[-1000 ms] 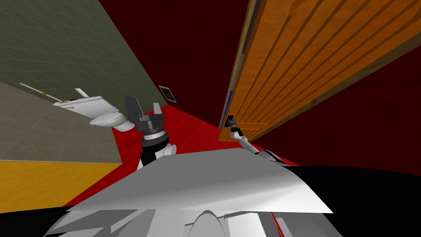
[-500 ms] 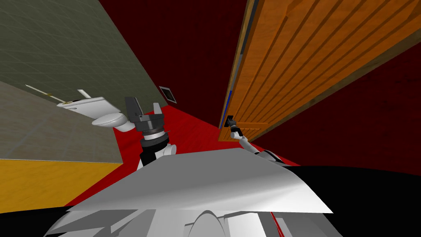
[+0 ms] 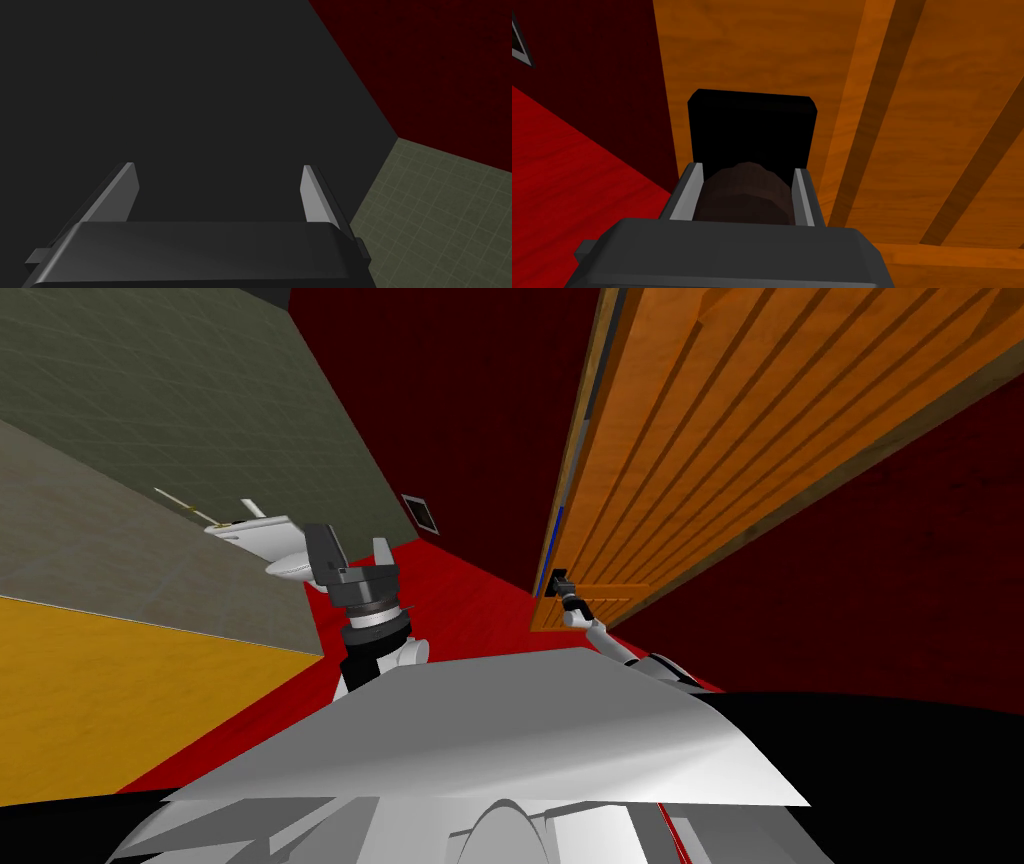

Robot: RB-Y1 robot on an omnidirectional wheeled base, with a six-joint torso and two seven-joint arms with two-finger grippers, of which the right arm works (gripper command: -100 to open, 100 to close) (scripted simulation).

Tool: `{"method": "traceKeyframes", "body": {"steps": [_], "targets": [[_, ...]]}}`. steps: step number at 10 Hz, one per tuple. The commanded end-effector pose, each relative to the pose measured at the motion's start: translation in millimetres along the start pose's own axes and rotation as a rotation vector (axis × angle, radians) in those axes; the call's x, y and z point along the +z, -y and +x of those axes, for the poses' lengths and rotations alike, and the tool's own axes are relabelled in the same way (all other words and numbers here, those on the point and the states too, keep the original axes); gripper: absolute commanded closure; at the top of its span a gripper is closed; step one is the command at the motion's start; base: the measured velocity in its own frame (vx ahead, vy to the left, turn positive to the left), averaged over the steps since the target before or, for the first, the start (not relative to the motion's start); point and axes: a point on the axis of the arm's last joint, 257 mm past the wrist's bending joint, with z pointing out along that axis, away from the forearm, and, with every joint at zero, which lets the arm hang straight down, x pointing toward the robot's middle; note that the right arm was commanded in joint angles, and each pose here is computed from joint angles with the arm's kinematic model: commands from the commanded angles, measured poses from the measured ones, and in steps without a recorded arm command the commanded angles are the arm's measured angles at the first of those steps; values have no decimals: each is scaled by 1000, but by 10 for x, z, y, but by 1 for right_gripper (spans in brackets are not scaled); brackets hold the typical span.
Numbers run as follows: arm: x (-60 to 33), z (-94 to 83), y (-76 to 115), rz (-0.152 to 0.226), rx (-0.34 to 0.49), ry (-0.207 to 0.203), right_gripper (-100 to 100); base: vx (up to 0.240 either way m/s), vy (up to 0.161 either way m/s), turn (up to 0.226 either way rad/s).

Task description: Pull the door open

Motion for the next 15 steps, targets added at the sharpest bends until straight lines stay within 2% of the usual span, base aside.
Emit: {"method": "traceKeyframes", "body": {"steps": [1, 5, 6, 7, 15], "targets": [[-28, -6, 51, 21, 4, 0, 100, -216, -77, 110], [-98, -16, 112, 65, 6, 5, 100, -191, -103, 109], [-88, -25, 103, 59, 5, 6, 100, -78, -35, 35], [-130, -37, 142, 81, 5, 8, 100, -133, -54, 98], [-288, -14, 259, 170, 5, 4, 100, -181, -88, 89]]}}
